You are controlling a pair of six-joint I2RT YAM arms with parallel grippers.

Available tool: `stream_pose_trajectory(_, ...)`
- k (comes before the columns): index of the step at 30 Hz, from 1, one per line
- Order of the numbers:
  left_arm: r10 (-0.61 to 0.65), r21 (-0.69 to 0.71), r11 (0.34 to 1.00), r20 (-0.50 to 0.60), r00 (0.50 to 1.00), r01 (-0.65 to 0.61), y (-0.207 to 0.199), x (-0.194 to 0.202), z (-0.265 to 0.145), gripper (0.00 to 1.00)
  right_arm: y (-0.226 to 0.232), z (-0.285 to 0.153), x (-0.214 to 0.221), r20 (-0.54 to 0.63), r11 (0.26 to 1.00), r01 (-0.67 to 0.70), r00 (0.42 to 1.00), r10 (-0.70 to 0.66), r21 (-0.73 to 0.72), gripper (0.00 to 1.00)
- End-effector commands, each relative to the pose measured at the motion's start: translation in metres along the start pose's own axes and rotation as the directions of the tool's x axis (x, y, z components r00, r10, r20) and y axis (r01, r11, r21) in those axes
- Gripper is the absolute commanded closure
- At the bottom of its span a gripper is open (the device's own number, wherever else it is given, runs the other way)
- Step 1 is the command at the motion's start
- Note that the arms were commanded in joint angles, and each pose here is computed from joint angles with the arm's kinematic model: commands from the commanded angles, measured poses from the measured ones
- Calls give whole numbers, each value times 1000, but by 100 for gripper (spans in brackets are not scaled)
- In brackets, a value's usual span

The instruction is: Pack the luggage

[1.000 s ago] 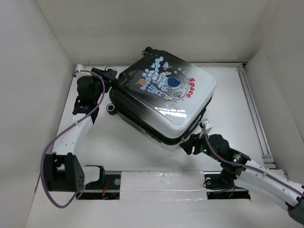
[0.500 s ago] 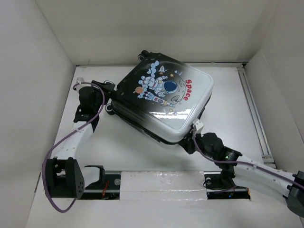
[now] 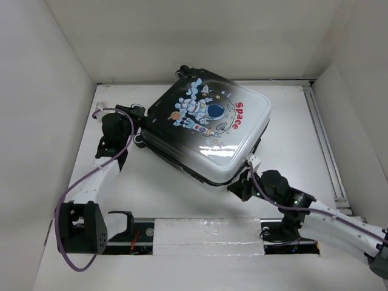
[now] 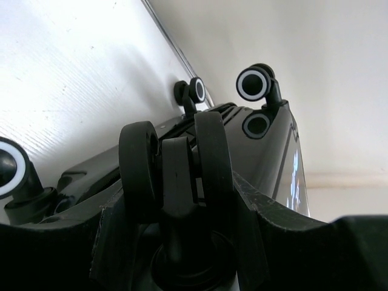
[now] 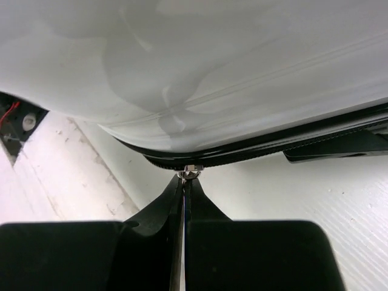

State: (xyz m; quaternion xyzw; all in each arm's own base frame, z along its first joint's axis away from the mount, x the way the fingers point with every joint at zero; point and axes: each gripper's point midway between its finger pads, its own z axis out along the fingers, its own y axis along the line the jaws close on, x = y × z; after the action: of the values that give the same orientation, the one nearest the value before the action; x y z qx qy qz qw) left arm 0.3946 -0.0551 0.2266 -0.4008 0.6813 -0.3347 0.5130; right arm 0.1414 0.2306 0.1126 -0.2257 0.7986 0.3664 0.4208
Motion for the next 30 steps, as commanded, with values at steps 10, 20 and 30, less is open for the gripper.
stream_pose_trajectory(10, -26, 145, 989, 60, 998, 17, 4, 9, -8, 100, -3, -5, -146, 226, 991, 129, 967, -117, -37, 100)
stream_pose_trajectory(20, -42, 216, 976, 29, 999, 35, 8, 25, -27, 100, -39, 2, -173, 179, 995, 92, 980, -84, -36, 100)
stream_pose_trajectory(30, -68, 294, 953, -33, 997, 75, 6, 42, -33, 100, 74, -11, -49, 13, 955, -146, 988, 154, -259, 100)
